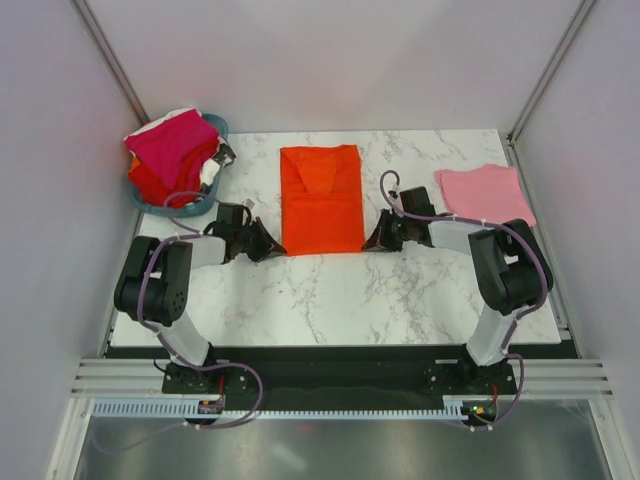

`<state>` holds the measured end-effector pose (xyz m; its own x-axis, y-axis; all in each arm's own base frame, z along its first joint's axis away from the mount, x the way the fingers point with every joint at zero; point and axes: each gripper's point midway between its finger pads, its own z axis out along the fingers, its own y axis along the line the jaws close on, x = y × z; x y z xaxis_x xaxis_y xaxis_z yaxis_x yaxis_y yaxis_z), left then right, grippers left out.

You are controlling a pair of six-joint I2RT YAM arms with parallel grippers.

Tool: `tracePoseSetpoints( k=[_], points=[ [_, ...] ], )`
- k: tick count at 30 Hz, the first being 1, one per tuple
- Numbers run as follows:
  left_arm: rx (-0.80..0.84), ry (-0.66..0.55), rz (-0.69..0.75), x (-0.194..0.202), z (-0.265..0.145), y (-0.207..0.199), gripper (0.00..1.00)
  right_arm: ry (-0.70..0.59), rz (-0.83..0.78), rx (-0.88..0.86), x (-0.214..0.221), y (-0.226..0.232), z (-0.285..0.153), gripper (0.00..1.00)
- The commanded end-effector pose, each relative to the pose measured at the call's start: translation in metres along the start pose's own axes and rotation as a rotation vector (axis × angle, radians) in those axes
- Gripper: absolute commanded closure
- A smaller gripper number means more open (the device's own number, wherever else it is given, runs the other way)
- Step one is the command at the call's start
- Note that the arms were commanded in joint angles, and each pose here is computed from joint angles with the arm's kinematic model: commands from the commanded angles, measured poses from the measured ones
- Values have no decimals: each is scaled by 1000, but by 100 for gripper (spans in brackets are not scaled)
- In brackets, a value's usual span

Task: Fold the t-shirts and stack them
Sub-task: Fold the tshirt

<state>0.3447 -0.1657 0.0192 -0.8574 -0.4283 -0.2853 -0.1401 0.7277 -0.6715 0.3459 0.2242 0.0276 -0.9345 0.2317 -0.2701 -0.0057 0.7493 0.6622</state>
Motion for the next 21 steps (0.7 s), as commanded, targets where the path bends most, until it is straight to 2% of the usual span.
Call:
tracePoseSetpoints(
  k=[1,10,13,21],
  points=[
    [32,-3,21,10,-18,-10,98,-35,-57,-45,0,20,-23,100],
    [87,-23,94,51,-64,-30,98,-34,-90,-72,42,21,-64,100],
    [86,9,106,76,-77,-33,98,-43,-118,-82,54,26,-82,100],
    [211,-10,157,125,-122,-81,98,-122,-177,-98,71,39,-132,100]
  ],
)
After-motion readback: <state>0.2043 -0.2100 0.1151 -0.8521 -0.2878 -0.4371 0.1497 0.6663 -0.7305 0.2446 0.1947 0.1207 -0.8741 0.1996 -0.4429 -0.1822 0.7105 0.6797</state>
